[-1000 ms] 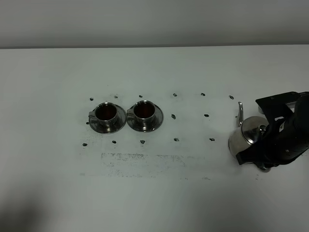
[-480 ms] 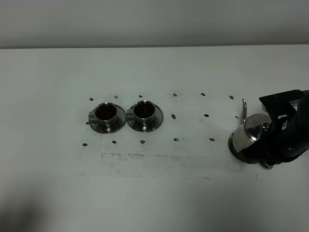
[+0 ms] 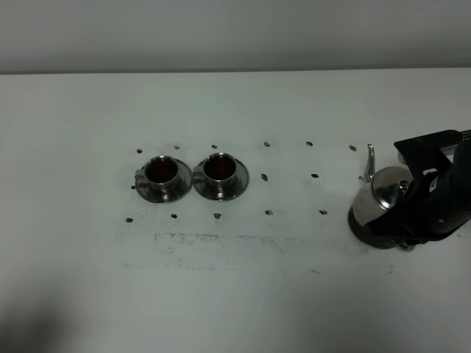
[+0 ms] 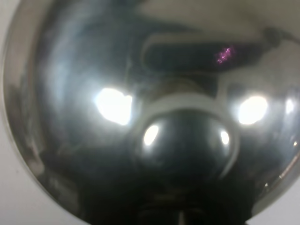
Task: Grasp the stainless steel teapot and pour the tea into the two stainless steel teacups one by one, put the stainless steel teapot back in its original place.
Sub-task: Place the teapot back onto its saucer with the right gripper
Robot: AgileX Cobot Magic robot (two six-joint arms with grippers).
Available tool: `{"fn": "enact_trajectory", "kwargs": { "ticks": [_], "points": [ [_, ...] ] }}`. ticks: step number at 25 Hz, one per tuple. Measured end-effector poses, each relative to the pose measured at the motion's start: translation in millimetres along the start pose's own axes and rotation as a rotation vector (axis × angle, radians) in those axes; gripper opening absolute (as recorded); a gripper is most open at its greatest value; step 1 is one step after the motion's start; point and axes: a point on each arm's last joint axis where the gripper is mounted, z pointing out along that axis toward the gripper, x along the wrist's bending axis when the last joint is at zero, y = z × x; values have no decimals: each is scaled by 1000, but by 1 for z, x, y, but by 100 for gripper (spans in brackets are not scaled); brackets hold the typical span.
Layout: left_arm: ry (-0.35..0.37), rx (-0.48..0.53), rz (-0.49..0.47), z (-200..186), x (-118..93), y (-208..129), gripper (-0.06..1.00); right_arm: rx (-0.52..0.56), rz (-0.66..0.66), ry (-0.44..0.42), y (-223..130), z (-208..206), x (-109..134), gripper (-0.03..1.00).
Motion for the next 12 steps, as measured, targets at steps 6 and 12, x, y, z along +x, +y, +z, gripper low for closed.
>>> {"fn": "enact_trajectory", "kwargs": {
  "ticks": [6,12],
  "points": [
    [0,0,0,0,0,0,65,34,-1,1,-1,11,0,20],
    [0,0,0,0,0,0,65,34,-6,2,-1,11,0,20]
  ]
}}
